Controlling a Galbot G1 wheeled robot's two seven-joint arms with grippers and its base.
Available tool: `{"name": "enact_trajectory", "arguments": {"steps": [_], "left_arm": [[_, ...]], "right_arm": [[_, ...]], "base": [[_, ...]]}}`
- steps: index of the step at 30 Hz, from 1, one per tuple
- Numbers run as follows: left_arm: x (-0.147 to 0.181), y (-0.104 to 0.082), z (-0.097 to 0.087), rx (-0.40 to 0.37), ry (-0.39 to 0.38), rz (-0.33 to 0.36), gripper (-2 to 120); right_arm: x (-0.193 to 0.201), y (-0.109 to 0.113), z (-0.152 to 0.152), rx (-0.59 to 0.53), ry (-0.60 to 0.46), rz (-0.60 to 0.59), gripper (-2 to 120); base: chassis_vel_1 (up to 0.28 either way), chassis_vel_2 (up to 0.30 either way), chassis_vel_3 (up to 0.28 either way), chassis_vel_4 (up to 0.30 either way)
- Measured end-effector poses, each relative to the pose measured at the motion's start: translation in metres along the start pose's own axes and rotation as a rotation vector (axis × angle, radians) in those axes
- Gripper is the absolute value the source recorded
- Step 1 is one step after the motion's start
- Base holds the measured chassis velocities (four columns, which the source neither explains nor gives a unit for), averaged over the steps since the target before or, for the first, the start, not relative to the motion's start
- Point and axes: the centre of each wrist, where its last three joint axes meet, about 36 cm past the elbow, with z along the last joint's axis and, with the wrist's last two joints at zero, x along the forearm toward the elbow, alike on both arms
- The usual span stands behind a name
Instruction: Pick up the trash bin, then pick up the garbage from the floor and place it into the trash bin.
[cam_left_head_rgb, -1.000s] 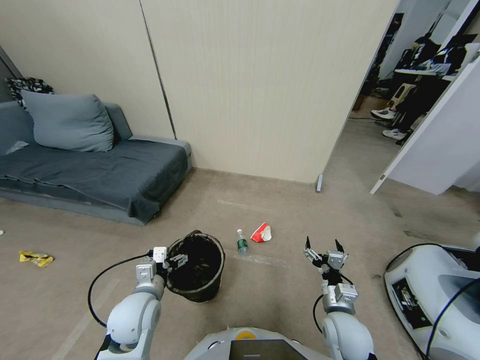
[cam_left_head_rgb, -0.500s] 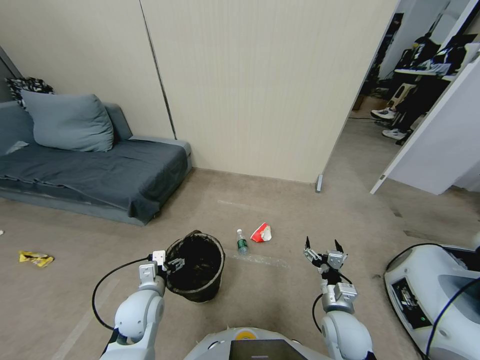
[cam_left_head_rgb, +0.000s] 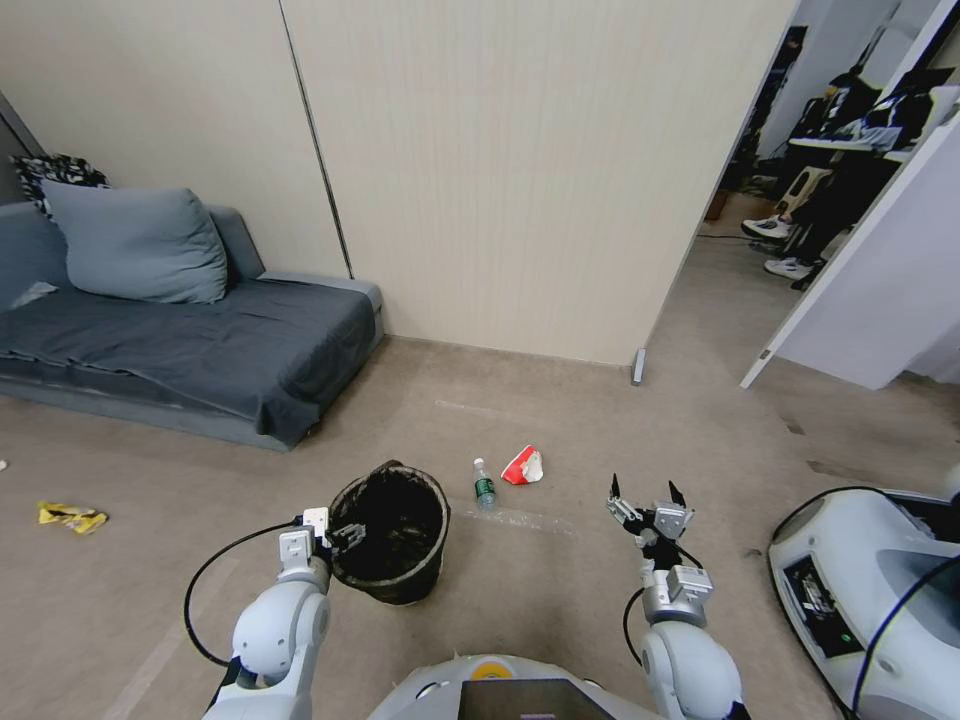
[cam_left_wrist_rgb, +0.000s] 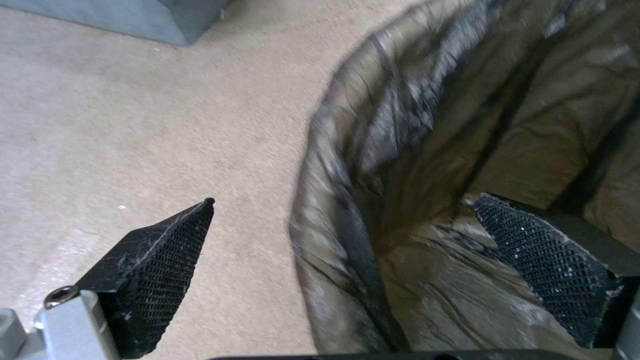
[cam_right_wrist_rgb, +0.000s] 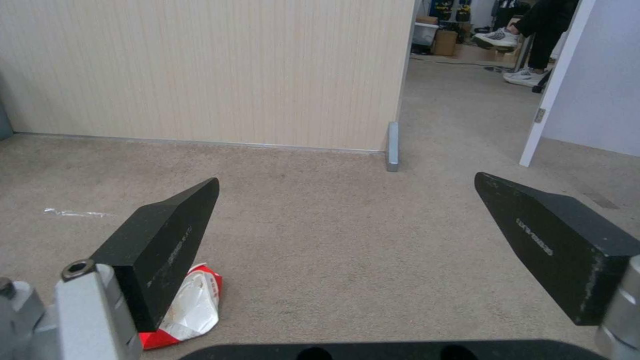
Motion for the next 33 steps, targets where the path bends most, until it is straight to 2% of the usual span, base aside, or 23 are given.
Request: {"name": "enact_trajectory", "arguments": {"steps": [4,7,11,13,17,19,21,25,26,29,33], "left_arm": [[-0.0004,-0.0001,0.0008,0.000,0.003,0.015,95],[-0.0019,-0.0002,0.0026,-0.001,0.009,0.028,79],[-0.0024,-0.0002,0.0030,-0.001,0.011,0.030,73],[-0.0033,-0.0001,0.0037,-0.002,0.013,0.033,57],[-0.0036,-0.0001,0.0040,-0.002,0.014,0.036,49],[-0.0035,-0.0001,0.0041,-0.001,0.015,0.042,37],[-0.0034,-0.0001,0.0039,-0.001,0.014,0.044,34],[-0.0016,0.0003,0.0022,-0.001,0.007,0.051,15],[-0.0016,0.0003,0.0022,-0.001,0.007,0.051,15],[0.0003,0.0000,0.0011,0.002,0.003,0.058,4],[0.0024,-0.0003,0.0001,0.002,-0.002,0.059,4]], "right_arm": [[-0.0001,0.0000,0.0003,0.000,0.000,0.000,100],[-0.0004,0.0002,0.0002,0.000,-0.001,0.000,100],[-0.0005,0.0002,0.0001,-0.001,-0.001,0.000,100],[-0.0006,0.0003,0.0001,-0.001,-0.001,0.000,100],[-0.0006,0.0004,0.0001,-0.001,-0.002,0.000,100],[-0.0004,0.0005,0.0001,0.000,-0.002,-0.001,100],[-0.0004,0.0006,0.0001,0.000,-0.002,-0.001,100],[-0.0001,0.0008,0.0000,0.002,-0.004,-0.002,100],[-0.0001,0.0008,0.0000,0.002,-0.004,-0.002,100],[0.0003,0.0010,-0.0007,0.002,-0.007,-0.002,100],[0.0009,0.0010,-0.0010,0.002,-0.008,-0.001,100]], "base": [[0.000,0.000,0.000,0.000],[0.000,0.000,0.000,0.000],[0.000,0.000,0.000,0.000],[0.000,0.000,0.000,0.000],[0.000,0.000,0.000,0.000],[0.000,0.000,0.000,0.000],[0.000,0.000,0.000,0.000],[0.000,0.000,0.000,0.000],[0.000,0.000,0.000,0.000],[0.000,0.000,0.000,0.000],[0.000,0.000,0.000,0.000]]}}
